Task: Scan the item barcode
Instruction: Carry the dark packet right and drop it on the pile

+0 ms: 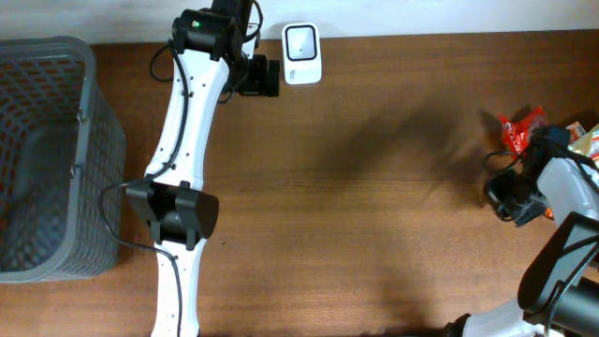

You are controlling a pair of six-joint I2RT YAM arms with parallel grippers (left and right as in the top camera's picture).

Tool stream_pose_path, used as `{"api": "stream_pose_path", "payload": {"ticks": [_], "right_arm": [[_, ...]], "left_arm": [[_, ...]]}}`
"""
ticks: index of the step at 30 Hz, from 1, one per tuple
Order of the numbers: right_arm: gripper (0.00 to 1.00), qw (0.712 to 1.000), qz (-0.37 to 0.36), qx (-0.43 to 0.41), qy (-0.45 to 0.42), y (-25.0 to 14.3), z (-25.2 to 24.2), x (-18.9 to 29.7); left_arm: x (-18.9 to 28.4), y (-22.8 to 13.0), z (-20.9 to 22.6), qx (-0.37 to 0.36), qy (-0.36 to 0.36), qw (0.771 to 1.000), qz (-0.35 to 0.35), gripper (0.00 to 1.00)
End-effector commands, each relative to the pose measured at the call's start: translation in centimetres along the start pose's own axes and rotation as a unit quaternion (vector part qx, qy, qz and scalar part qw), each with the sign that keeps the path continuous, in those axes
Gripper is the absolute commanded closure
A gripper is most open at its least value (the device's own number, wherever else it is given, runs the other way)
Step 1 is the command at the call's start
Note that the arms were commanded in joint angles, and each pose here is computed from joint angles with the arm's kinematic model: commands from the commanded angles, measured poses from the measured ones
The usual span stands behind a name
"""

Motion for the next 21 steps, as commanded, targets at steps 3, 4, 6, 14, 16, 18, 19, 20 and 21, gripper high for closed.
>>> {"api": "stream_pose_path", "payload": {"ticks": [3,4,6,14,16,18,19,20,21], "right_arm": [[0.96,0.998,-0.048,-0.023,-0.033,2.3,-1.0,-1.4],[0.96,0.998,-0.054,-0.023,-0.038,2.5,-1.0,-1.6],[0.96,0.997,-0.059,-0.023,-0.043,2.8,-0.9,-2.4],[0.96,0.989,-0.138,-0.011,-0.047,5.9,0.3,-3.4],[0.94,0.987,-0.153,0.013,-0.036,7.1,1.3,-2.2],[0.93,0.986,-0.160,0.036,-0.033,8.0,2.2,-0.5],[0.93,0.986,-0.156,0.038,-0.036,8.4,2.5,0.7],[0.93,0.987,-0.149,0.039,-0.040,8.7,2.8,2.5],[0.94,0.988,-0.141,0.041,-0.043,8.9,3.0,4.4]], "left_arm": [[-0.5,-0.1,0.0,-0.003,0.000,1.000,0.005,0.01],[-0.5,-0.1,0.0,-0.003,0.000,1.000,0.005,0.01],[-0.5,-0.1,0.0,-0.003,0.000,1.000,0.005,0.01],[-0.5,-0.1,0.0,-0.003,0.000,1.000,0.005,0.01],[-0.5,-0.1,0.0,-0.003,0.000,1.000,0.005,0.01],[-0.5,-0.1,0.0,-0.003,0.000,1.000,0.005,0.01],[-0.5,-0.1,0.0,-0.003,0.000,1.000,0.005,0.01],[-0.5,-0.1,0.0,-0.003,0.000,1.000,0.005,0.01],[-0.5,-0.1,0.0,-0.003,0.000,1.000,0.005,0.01]]}}
Point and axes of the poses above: each gripper's point midway between its finger pads, its own x axis back along the fingers, its own z axis along the line the jaws close on, y = z × x, the point moved 6 cm from there along x, back along the fingers, and after that the axes turned 8 degrees about -x, right-handed, at the moved point
